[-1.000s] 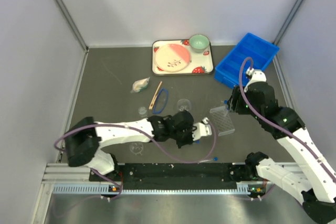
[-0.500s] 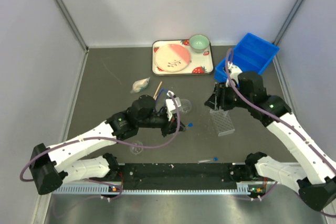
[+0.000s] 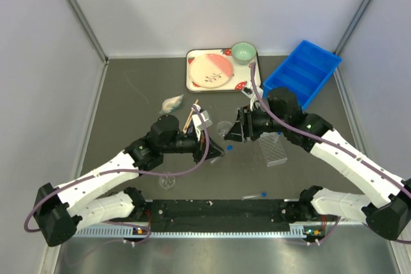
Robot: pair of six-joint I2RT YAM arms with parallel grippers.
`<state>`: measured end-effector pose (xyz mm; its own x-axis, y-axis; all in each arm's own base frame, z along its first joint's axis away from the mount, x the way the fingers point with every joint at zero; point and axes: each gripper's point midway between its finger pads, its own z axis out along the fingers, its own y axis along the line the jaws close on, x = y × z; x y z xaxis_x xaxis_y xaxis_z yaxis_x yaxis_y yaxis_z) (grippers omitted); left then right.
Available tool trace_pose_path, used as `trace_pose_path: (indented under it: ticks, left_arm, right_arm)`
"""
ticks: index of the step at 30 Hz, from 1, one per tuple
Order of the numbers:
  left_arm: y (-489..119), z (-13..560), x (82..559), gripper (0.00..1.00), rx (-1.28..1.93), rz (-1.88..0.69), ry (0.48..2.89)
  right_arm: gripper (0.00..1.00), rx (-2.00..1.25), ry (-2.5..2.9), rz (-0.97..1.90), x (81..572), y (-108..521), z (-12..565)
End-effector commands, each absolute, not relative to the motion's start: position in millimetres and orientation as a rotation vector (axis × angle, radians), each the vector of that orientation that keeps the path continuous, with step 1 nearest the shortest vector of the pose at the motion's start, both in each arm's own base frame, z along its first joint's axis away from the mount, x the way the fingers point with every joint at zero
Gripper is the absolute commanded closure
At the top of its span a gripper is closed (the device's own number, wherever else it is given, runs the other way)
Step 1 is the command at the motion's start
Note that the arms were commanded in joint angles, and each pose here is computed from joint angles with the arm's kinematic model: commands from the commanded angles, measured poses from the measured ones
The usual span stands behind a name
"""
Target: Organize the chemistry lab equipment
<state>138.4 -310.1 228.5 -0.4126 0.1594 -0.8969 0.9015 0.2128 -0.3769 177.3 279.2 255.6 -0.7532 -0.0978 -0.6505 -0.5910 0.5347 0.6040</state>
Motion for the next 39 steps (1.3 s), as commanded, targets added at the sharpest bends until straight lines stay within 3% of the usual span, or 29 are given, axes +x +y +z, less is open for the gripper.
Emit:
trace_pose_path:
  ticks: [1, 19, 24, 35, 38, 39]
  left_arm:
    - [-308, 250, 139, 1.0, 0.966, -1.302, 1.651]
    - [-297, 261, 152, 1.0, 0.904, -1.291, 1.629]
    - [-297, 261, 153, 1.0, 0.897, -1.285, 1.629]
    - [-297, 266, 155, 1.0, 0.884, -1.287, 1.615]
    - [-297, 267, 156, 1.0, 0.881, -1.291, 1.611]
    - [-297, 268, 156, 1.0, 0.881, -1.293, 1.61]
  right_arm:
    - [0.5, -0.578, 2.153, 1.256, 172, 291, 268]
    - [0.54, -0.596, 2.155, 1.323, 159, 302, 265]
    - [0.62, -0.604, 2.153, 1.337, 158, 305, 265]
    - [0.65, -0.606, 2.15, 1.367, 156, 309, 263]
    - [0.71, -0.604, 2.157, 1.363, 157, 309, 261]
    - [0.79, -0.602, 2.156, 1.363, 157, 309, 261]
